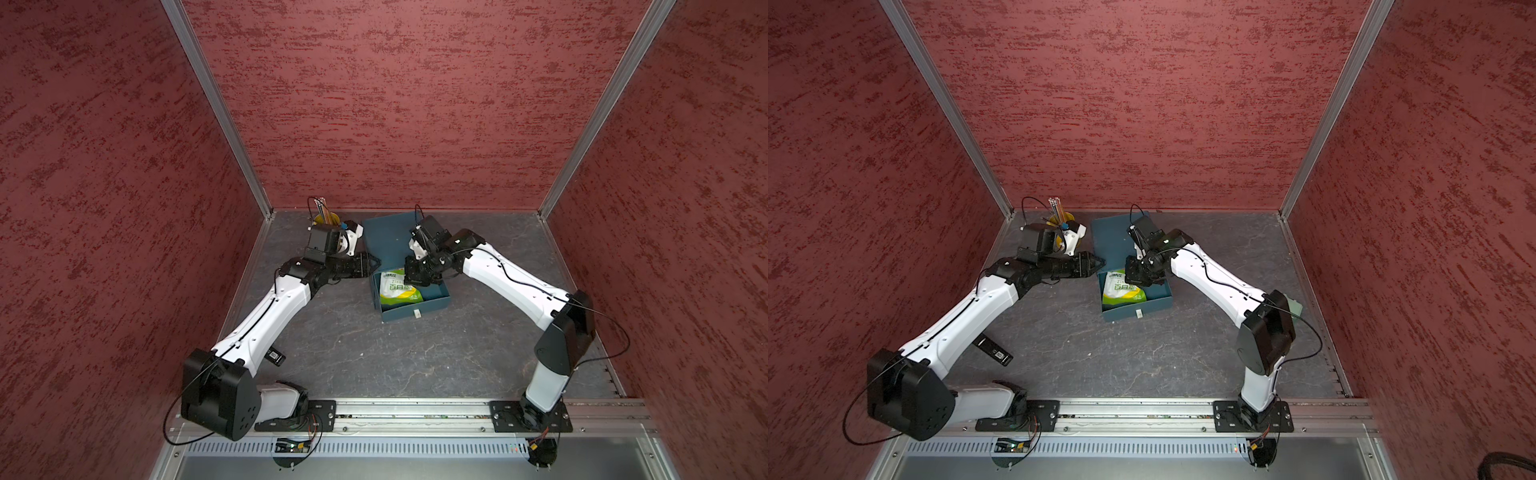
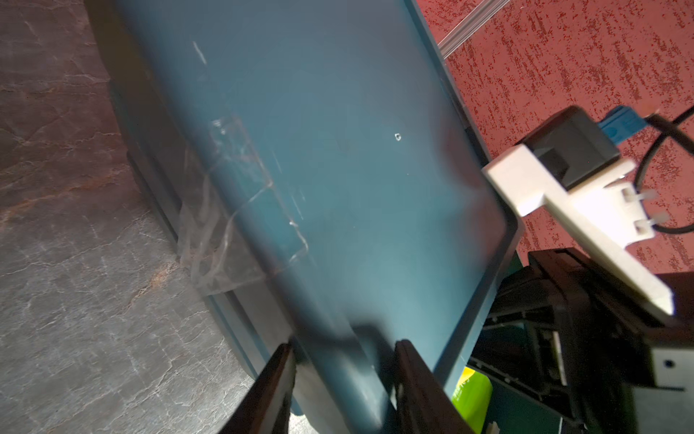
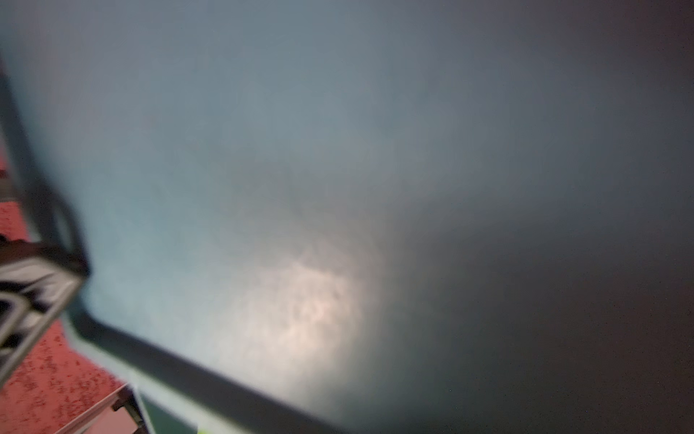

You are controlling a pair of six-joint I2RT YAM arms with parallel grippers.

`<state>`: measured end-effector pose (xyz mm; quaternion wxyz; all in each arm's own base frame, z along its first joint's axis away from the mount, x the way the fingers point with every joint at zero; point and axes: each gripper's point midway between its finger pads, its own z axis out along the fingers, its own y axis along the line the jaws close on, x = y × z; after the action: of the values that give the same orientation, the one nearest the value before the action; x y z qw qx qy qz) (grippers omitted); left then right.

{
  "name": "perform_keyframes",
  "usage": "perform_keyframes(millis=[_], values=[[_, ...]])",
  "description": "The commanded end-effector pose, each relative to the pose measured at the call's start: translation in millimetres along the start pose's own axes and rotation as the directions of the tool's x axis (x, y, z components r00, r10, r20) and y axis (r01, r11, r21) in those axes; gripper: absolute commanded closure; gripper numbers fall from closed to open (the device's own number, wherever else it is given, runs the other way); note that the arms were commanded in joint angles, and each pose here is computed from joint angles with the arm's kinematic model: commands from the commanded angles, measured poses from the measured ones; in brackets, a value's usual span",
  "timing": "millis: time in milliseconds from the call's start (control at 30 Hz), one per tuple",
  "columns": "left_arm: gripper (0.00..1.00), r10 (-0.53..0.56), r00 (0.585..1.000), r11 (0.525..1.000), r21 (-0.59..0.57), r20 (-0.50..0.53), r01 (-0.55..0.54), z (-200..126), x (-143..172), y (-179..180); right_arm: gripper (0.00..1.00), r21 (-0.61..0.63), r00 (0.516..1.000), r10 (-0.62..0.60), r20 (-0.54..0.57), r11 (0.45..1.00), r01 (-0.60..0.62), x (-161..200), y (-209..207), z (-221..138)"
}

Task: Take the seed bags out of the drawer
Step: Pick up the seed packet from the drawer.

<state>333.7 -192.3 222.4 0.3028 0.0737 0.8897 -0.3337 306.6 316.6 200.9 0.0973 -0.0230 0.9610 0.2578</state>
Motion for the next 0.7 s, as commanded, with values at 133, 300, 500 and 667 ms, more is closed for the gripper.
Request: perform_keyframes(millis=[133, 300, 500, 667], values=[[0.55, -0.021, 0.989, 0.996, -0.09, -0.146, 0.008, 17.6, 41.1, 26.7, 1.0, -0.131, 0.997, 0.065, 0.048, 0.99, -0.058, -13.0, 16.4, -32.8], [0.55, -0.019, 0.989, 0.996, -0.089, -0.147, 0.006, 18.0, 40.8, 25.9, 1.0, -0.186, 0.995, 0.094, 0.033, 0.979, -0.086, -15.6, 20.9, -47.2], [0.55, -0.019, 0.989, 0.996, -0.09, -0.147, 0.005, 18.1, 41.0, 25.7, 1.0, -0.208, 0.996, 0.085, 0.006, 0.975, -0.082, -13.3, 25.7, -64.3], [0.55, -0.018, 0.989, 0.996, -0.093, -0.145, 0.005, 17.6, 40.6, 26.2, 1.0, -0.212, 0.998, 0.061, -0.015, 0.975, -0.062, -6.2, 27.9, -74.9]])
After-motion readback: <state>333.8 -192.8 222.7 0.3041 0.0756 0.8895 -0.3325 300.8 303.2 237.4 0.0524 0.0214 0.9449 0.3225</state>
